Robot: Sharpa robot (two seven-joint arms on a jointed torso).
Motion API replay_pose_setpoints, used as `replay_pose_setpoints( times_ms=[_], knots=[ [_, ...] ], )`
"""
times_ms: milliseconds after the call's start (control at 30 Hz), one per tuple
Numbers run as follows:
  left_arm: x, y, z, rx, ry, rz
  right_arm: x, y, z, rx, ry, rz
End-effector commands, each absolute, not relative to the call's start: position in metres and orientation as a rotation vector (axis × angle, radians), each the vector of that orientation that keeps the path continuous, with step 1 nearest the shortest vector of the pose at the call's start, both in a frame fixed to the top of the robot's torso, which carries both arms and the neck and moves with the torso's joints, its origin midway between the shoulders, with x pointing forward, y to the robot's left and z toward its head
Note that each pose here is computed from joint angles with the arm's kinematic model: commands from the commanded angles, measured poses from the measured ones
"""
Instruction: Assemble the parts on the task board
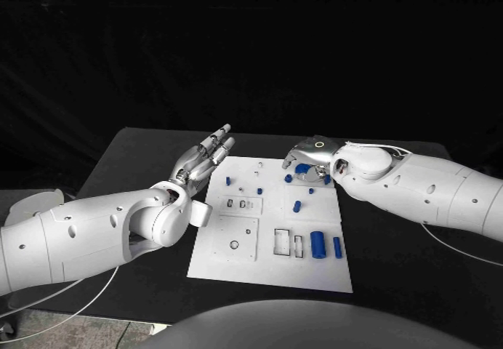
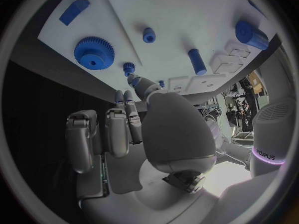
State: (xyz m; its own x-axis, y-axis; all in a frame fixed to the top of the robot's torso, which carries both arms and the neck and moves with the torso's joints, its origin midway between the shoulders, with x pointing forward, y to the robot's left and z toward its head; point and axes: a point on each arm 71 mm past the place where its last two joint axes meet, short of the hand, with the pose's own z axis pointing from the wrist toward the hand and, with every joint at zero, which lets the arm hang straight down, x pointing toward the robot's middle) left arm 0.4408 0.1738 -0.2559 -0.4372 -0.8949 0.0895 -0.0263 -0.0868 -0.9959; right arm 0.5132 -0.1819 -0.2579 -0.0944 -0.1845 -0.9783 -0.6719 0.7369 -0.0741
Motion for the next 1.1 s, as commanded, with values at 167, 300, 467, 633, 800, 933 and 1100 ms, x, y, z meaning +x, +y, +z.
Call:
replay_pose_setpoints(
  times_ms=[167,300,467,633,800,933,1100],
  knots=[
    [0.440,0.171,-0.256,-1.019,1.504,-1.637,0.514,-0.179,-0.263,-0.720,1.653,0.463],
    [0.440,0.171,-0.256,-1.019,1.504,-1.637,0.515,-0.178,-0.265,-0.718,1.659,0.463],
    [0.441,0.171,-0.257,-1.019,1.503,-1.637,0.517,-0.179,-0.268,-0.712,1.665,0.455],
    [0.441,0.170,-0.258,-1.021,1.505,-1.638,0.520,-0.180,-0.270,-0.704,1.680,0.442],
    [0.440,0.170,-0.259,-1.022,1.507,-1.639,0.520,-0.180,-0.272,-0.699,1.686,0.441],
    [0.440,0.170,-0.259,-1.024,1.508,-1.639,0.521,-0.180,-0.273,-0.699,1.687,0.442],
    [0.440,0.169,-0.260,-1.024,1.510,-1.642,0.521,-0.178,-0.277,-0.699,1.690,0.445]
  ],
)
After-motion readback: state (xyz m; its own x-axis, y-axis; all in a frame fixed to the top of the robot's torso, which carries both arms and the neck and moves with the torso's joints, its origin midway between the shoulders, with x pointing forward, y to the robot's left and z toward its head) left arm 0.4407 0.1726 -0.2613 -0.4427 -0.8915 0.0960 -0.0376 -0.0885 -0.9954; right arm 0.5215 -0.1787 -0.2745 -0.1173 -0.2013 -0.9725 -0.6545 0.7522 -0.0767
